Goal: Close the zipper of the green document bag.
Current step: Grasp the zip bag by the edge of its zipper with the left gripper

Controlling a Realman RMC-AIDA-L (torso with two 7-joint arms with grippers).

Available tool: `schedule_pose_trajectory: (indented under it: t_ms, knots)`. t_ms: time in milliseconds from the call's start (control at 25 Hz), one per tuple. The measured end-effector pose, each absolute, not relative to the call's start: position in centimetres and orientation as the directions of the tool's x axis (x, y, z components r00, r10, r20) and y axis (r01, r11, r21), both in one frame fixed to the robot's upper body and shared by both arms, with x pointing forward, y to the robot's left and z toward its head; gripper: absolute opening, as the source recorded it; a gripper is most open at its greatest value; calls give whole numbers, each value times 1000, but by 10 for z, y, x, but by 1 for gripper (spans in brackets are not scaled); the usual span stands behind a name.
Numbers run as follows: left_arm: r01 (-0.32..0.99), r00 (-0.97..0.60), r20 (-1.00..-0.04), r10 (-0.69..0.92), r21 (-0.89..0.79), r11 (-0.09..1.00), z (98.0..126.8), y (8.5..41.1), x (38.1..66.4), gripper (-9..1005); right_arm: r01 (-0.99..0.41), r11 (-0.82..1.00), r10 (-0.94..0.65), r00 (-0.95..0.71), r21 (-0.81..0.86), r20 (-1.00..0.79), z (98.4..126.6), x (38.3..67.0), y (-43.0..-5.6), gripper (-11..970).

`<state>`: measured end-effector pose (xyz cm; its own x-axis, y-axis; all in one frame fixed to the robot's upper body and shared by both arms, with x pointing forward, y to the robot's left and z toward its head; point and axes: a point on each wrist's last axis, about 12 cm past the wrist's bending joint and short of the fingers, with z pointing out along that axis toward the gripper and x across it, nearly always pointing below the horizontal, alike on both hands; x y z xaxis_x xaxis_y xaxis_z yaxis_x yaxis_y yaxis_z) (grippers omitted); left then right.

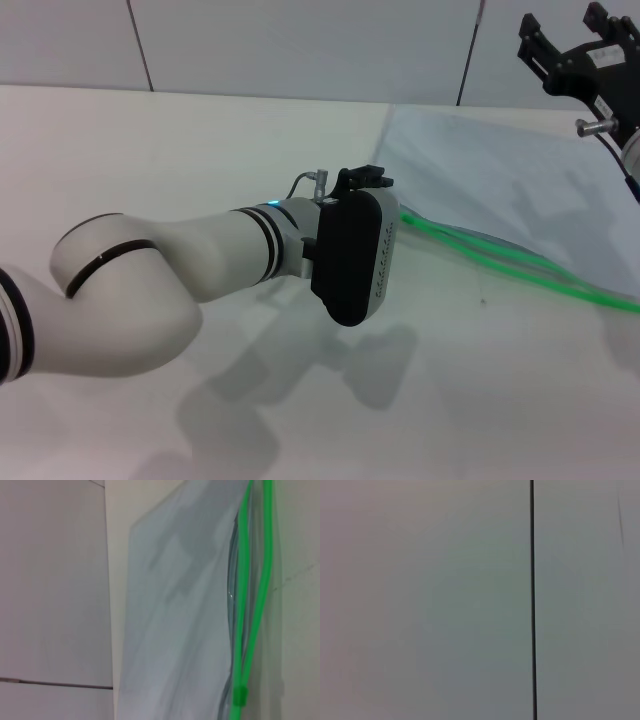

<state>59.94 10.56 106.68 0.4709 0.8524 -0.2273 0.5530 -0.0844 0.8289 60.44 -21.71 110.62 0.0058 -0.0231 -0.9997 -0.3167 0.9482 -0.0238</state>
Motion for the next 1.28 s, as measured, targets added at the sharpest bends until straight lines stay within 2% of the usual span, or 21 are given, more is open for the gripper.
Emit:
schedule_pose_trajectory:
  t_ms: [1280]
  knots:
    - [512, 479, -215, 851, 856, -72, 1075, 107, 606, 585, -318, 948, -24, 5, -24, -1000, 1106, 604, -217, 791]
